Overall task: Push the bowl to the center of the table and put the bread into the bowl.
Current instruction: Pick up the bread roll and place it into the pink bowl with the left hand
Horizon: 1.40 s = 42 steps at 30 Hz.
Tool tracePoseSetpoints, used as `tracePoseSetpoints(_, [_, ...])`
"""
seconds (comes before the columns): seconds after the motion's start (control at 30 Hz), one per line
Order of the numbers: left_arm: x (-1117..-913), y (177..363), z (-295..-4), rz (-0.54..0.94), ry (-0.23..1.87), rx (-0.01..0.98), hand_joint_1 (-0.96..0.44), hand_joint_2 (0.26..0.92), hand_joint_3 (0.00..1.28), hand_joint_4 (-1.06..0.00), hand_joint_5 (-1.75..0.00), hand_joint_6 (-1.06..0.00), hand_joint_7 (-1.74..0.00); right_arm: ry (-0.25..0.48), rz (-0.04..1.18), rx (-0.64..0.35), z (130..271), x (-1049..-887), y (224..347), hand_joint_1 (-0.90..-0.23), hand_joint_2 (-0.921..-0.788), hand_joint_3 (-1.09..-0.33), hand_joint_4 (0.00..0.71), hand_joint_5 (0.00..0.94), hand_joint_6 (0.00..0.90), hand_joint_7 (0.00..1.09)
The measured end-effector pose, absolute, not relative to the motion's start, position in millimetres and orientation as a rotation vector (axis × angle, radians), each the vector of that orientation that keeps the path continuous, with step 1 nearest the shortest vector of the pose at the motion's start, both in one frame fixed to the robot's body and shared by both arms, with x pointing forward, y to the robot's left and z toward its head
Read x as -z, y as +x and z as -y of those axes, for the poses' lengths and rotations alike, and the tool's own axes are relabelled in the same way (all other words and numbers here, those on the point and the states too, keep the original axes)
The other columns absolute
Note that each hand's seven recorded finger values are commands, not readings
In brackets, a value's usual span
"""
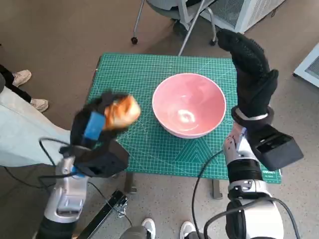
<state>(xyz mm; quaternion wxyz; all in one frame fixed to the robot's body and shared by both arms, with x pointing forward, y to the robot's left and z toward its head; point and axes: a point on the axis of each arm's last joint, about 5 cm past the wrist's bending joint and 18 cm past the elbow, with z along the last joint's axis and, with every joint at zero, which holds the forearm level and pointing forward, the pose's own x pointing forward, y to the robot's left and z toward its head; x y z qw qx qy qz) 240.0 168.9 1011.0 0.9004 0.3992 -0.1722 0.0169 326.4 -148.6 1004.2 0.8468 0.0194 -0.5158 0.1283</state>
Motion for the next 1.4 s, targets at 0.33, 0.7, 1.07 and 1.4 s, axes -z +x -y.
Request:
tracePoseSetpoints(0.33, [-1052.1, 264.1, -136.5, 0.615, 0.835, 0.037, 0.0, 0.878, 0.05, -0.85, -1.04, -0.69, -1.06, 0.039, 1.08, -0.267, 150.3, -1001.3, 325.3, -0.533, -0.921, -0.649, 0.339, 0.002, 0.104, 0.77])
tracePoseSetpoints(0.7, [-1052.7, 301.3, -101.0, 0.689, 0.929, 0.19, 0.0, 0.911, 0.02, -0.8, -1.05, -0.65, -1.14, 0.039, 1.077, -0.256, 152.0, -999.1, 324.3, -0.537, -0.921, -0.628, 0.341, 0.002, 0.109, 0.77])
tracePoseSetpoints(1.07, [-1021.2, 330.1, -76.8, 0.561, 1.049, 0.358, 0.0, 0.92, 0.08, -0.7, -1.14, -0.58, -1.23, 0.041, 1.074, -0.232, 154.0, -996.0, 322.1, -0.546, -0.921, -0.625, 0.342, 0.002, 0.105, 0.76])
tracePoseSetpoints(1.4, [-1012.1, 343.9, -76.5, 0.271, 1.113, 0.633, -0.17, 0.804, 0.16, -0.07, -0.11, -0.06, -0.51, 0.019, 1.085, -0.221, 156.8, -996.7, 320.3, -0.55, -0.921, -0.634, 0.336, 0.0, 0.086, 0.76])
